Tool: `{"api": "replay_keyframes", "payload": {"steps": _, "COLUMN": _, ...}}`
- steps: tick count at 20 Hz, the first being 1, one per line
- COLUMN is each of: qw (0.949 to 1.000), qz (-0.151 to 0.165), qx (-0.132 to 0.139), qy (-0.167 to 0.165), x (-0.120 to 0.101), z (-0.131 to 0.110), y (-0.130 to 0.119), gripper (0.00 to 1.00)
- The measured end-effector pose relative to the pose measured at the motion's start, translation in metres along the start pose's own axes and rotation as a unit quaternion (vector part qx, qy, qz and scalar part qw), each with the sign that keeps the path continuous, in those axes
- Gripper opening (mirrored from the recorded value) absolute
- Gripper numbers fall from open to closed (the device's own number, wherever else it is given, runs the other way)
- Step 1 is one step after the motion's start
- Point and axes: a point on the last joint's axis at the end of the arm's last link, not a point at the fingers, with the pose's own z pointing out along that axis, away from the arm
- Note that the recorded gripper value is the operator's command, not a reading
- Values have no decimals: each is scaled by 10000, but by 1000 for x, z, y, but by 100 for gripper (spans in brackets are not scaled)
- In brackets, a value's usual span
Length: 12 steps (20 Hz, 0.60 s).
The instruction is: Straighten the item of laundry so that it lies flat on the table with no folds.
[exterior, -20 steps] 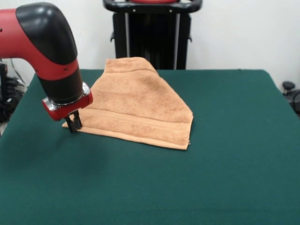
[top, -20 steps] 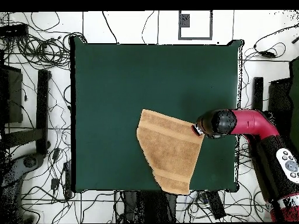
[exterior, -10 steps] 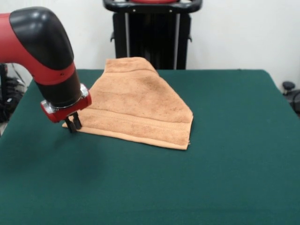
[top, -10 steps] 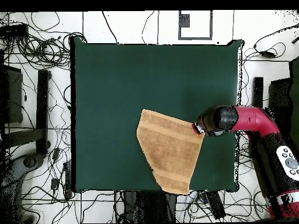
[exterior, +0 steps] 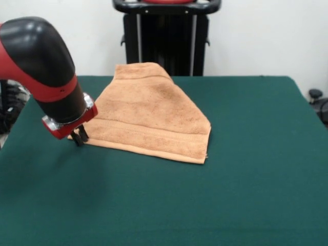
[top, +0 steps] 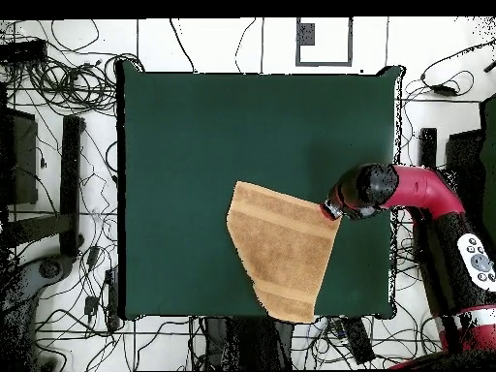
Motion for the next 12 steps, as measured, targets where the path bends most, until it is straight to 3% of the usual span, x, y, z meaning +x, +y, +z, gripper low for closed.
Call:
{"api": "replay_keyframes", "payload": {"steps": 7, "qw": 9978, "qz": -637, "qx": -151, "qy": 81, "x": -2, "z": -1, "y": -6, "gripper": 0}}
{"api": "replay_keyframes", "payload": {"steps": 12, "qw": 9958, "qz": -901, "qx": -148, "qy": 76, "x": -2, "z": -1, "y": -6, "gripper": 0}}
